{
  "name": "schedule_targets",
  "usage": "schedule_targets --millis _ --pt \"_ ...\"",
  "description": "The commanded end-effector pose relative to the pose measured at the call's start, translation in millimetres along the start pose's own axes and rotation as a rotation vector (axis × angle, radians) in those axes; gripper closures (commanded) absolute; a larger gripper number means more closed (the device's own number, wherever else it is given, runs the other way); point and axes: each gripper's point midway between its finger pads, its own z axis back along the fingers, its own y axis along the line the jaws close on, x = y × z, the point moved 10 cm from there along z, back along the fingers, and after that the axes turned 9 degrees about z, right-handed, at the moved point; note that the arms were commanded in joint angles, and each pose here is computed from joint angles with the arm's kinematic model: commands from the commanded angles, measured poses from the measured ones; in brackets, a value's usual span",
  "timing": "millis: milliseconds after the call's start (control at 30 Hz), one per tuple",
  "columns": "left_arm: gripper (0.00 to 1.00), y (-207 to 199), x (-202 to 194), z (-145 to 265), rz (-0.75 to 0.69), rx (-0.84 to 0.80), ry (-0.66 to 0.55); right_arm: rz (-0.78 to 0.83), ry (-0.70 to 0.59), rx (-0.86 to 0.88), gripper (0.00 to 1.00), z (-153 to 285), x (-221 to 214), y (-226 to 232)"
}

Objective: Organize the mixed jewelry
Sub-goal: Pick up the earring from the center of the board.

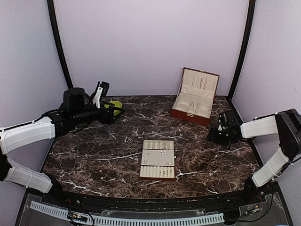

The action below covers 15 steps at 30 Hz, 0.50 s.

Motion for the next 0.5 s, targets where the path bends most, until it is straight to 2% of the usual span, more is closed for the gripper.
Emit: schedule_targets --millis 0,467 --pt "0.23 0 1 3 -0.009 -0.002 -0.014 0.007 0.019 0.021 0.38 3 -7 -2" --pt "0.23 1 0 2 -0.002 -0.007 -0.01 0.025 0.057 0.044 0.44 17 -16 -3"
